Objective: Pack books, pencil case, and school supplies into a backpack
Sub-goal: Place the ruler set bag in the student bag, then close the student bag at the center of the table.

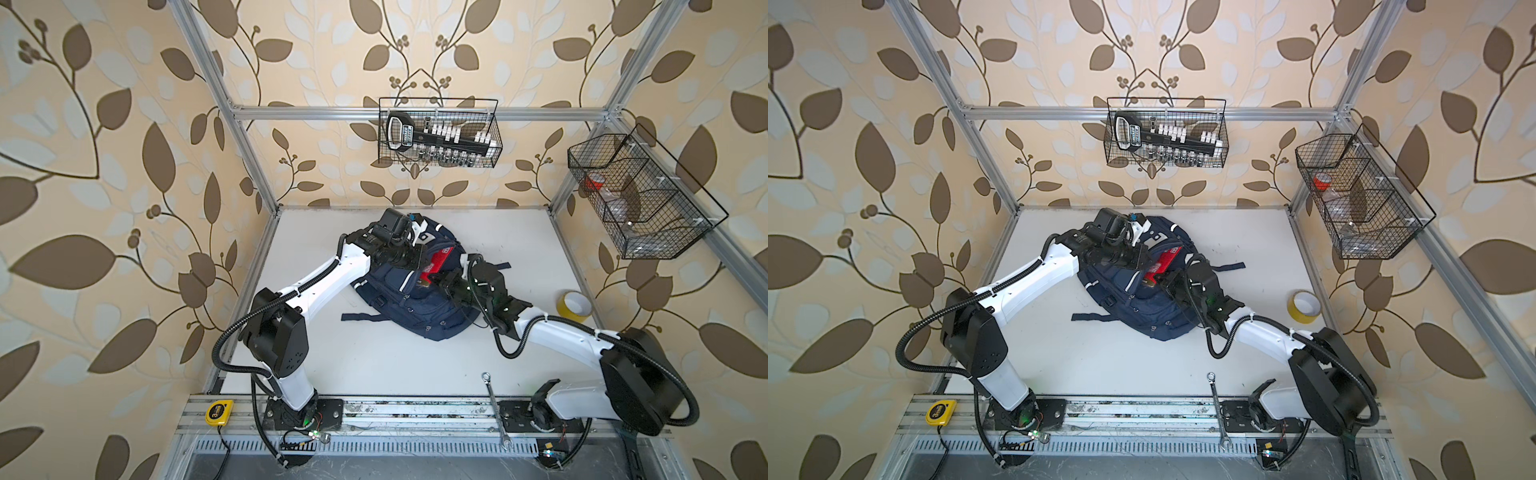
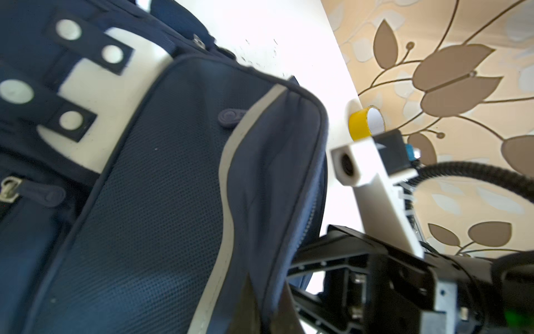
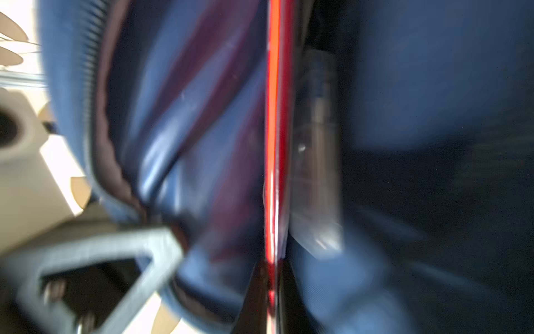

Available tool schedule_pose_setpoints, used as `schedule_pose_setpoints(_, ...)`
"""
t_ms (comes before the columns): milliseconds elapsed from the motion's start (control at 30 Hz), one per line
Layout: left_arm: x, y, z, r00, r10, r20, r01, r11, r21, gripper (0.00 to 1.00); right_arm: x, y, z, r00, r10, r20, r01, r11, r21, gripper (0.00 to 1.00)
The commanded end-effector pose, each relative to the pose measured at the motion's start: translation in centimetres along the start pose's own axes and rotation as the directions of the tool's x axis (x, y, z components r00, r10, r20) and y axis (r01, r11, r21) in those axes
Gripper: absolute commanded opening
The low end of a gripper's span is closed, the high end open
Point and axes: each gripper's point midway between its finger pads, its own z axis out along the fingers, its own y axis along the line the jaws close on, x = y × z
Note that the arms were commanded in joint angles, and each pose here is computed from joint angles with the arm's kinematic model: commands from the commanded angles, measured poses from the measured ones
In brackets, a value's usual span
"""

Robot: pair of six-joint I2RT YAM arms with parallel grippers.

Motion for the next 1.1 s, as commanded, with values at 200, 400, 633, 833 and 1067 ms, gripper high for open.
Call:
schedule_pose_setpoints(200, -1.8, -3.3, -1.3, 1.0, 0.023, 0.017, -0.024, 0.998, 0.056, 0.49, -0.3, 0.9, 1.7, 0.99, -0.121, 0.075, 0.115, 0.99, 0.085, 0.44)
schedule_pose_setpoints(400, -2.2, -1.1, -3.1, 0.995, -0.049, 0.093, 0.051, 0.999, -0.015, 0.56, -1.2, -2.6, -5.5, 0.933, -0.348, 0.089, 0.302, 0.894, 0.33, 0.63)
schedule_pose_setpoints(633, 1.1, 7.9, -11.3, 0.879, -0.301, 0.369, 0.383, 0.908, -0.172, 0.61, 4.8, -2.3, -7.8, 0.826, -0.561, -0.059, 0.529, 0.734, 0.426, 0.53)
schedule_pose_setpoints(833, 6.3, 10.0, -9.7, 0.858, -0.404, 0.317, 0.464, 0.874, -0.143, 0.59, 9.9, -2.1, -4.0, 0.769, -0.6, -0.22, 0.618, 0.612, 0.493, 0.49)
schedule_pose_setpoints(1067, 7.1, 10.2, -8.8, 0.861, -0.416, 0.291, 0.465, 0.877, -0.12, 0.56, 11.3, -5.0, -1.0, 0.769, -0.584, -0.261, 0.611, 0.551, 0.568, 0.46)
